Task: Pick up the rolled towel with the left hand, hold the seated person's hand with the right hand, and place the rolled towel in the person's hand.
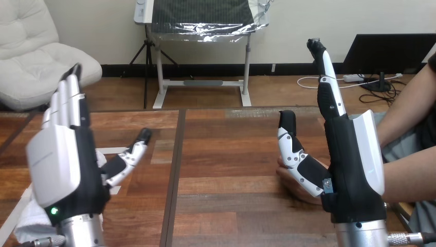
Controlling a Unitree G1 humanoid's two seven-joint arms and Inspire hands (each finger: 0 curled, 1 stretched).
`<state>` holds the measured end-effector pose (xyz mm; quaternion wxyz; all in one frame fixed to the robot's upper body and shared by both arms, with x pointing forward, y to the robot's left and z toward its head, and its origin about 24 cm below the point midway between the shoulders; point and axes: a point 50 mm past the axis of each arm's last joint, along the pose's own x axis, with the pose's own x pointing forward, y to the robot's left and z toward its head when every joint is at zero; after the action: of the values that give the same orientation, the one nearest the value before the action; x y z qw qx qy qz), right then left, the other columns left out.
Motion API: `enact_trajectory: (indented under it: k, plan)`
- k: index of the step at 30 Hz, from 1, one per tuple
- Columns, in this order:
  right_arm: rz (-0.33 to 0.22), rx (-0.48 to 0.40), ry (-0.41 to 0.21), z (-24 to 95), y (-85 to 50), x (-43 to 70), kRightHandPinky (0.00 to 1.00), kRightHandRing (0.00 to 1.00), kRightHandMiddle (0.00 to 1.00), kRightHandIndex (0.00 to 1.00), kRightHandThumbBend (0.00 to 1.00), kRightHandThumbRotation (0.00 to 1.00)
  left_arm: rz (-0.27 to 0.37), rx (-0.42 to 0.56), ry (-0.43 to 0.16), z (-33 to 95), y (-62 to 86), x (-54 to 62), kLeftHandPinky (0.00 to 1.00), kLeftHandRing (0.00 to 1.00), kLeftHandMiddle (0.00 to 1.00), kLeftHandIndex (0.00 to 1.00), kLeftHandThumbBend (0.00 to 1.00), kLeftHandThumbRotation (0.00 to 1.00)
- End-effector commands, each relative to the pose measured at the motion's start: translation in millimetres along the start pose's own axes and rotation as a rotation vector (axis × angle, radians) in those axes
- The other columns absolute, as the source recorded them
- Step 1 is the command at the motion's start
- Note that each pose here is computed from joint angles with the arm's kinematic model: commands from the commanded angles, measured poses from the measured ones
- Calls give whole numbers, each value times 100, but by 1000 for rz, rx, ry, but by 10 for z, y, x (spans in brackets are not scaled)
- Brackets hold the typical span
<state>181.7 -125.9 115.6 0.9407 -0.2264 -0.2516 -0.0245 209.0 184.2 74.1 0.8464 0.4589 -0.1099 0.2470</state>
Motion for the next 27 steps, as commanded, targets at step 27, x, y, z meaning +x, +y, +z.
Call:
enact_trajectory:
  k: [27]
  plan:
    - [-23,2,-56,76,-33,99,100,100,100,100,0,0,-74,324,164,-69,18,354,80,87,91,92,84,56]
